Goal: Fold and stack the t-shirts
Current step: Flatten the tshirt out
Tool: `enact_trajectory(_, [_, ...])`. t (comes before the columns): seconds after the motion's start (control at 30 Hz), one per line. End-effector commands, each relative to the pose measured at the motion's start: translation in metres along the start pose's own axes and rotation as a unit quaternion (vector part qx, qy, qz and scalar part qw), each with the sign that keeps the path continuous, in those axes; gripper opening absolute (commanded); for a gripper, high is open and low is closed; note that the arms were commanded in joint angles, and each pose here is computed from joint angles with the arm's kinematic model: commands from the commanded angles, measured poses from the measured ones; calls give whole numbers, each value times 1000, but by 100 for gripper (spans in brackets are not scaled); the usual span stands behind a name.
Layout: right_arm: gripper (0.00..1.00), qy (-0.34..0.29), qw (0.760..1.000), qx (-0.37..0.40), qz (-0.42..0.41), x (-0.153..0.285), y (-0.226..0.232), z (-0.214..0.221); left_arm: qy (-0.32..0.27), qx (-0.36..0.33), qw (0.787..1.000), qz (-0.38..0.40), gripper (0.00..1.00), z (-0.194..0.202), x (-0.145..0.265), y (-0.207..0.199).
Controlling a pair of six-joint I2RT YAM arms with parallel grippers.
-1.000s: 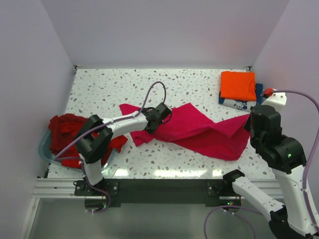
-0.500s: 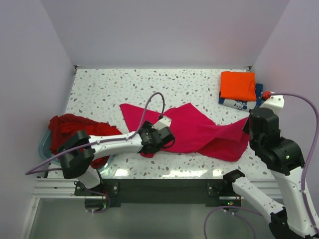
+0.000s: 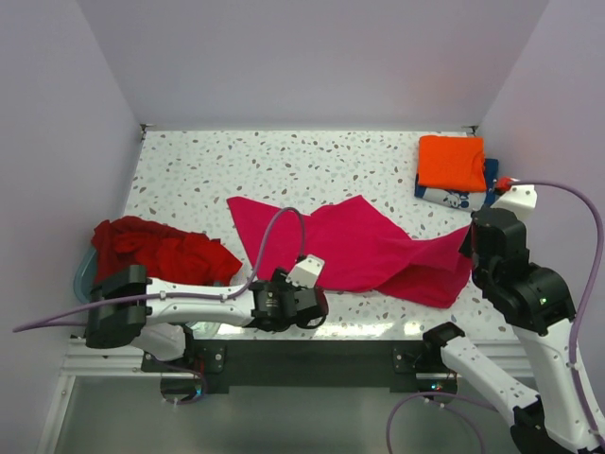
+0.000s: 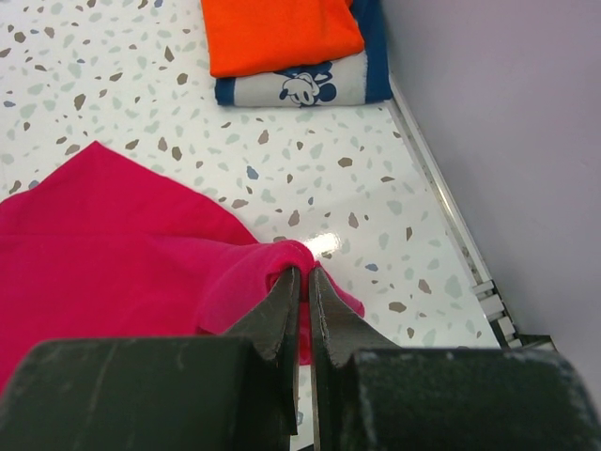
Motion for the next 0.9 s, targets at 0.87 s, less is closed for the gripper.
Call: enact_trajectory(0.87, [0, -25, 1000, -19, -1, 14, -9, -15, -20, -11, 999, -36, 67, -11, -75, 13])
Point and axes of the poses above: each gripper's point midway between its finger pads, its own x axis back along the fingers, its own y axis along the line the jaws close on, z = x × y, the point moved 7 cm from there along x, back along the fingers, and after that the axes turned 8 degrees about -x, right-handed, at the moved point
